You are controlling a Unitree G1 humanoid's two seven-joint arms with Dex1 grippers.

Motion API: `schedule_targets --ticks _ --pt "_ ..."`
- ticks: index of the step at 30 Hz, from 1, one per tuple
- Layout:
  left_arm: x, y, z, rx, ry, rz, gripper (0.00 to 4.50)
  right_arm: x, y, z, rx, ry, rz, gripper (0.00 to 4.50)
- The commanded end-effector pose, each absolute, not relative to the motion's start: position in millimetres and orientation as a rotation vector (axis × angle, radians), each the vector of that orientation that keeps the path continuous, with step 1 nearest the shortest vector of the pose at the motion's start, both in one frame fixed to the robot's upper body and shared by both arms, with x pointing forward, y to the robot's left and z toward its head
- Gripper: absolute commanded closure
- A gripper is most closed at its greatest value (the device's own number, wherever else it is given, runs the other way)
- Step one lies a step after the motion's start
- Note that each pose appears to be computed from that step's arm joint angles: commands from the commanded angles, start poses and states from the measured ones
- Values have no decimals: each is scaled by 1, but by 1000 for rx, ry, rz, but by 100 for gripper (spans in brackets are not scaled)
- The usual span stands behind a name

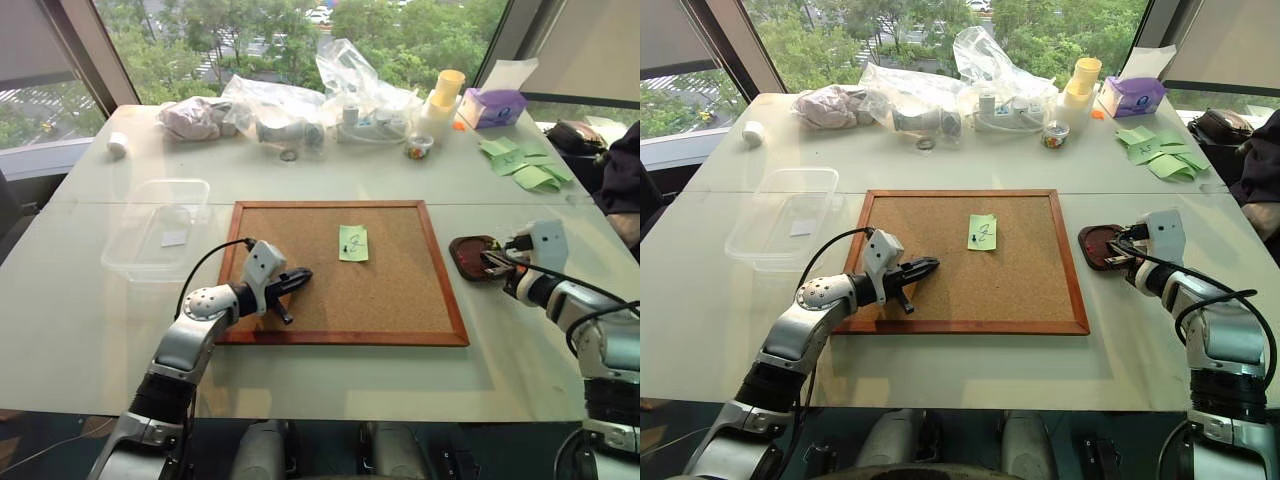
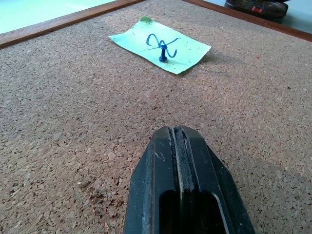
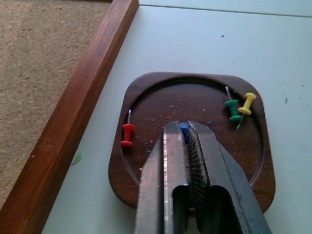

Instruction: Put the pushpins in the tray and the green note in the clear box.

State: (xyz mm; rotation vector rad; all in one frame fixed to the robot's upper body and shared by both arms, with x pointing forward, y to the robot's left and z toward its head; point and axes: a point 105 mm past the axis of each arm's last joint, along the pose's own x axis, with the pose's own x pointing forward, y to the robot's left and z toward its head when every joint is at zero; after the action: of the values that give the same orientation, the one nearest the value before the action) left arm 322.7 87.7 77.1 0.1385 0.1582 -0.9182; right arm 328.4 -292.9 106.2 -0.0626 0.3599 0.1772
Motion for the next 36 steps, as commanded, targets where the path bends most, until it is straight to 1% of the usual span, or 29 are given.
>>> schedule_targets --ticks 1,2,3,4,5,6,8,11,15,18,19,21,23,25,29,35,36 --pt "317 93 50 138 268 -900 450 329 -295 116 -84 318 173 230" --pt "317 93 50 137 267 -899 450 329 -296 117 -86 315 171 158" --pt "317 94 50 137 267 -898 450 329 -296 120 -87 303 172 131" --pt "317 94 50 136 267 -897 450 329 -295 124 -89 292 176 73" --pt "317 95 50 136 267 -896 450 329 -294 128 -94 281 181 34" --pt "317 95 50 137 267 -895 450 329 -292 132 -99 272 189 10" --pt "317 95 50 137 267 -895 450 329 -283 141 -104 246 231 10" --pt "317 95 50 137 266 -896 450 329 -257 156 -112 205 332 10" --pt "319 94 51 138 263 -896 450 328 -200 169 -112 164 519 10" --pt "319 94 52 139 262 -896 450 328 -155 171 -105 145 643 10" --pt "320 94 52 140 261 -895 450 328 -146 171 -104 143 664 10" --pt "320 94 53 137 260 -892 450 331 -127 168 -95 146 707 10" --pt "319 96 53 140 259 -888 450 336 -105 159 -109 160 750 10" --pt "319 96 54 143 257 -883 450 343 -92 148 -144 180 764 10" --pt "318 98 55 141 252 -871 450 357 -79 134 -146 193 767 10" --pt "316 99 55 141 251 -856 450 369 -71 115 -142 213 769 10" --pt "317 100 55 141 250 -854 450 371 -71 114 -141 214 769 61"
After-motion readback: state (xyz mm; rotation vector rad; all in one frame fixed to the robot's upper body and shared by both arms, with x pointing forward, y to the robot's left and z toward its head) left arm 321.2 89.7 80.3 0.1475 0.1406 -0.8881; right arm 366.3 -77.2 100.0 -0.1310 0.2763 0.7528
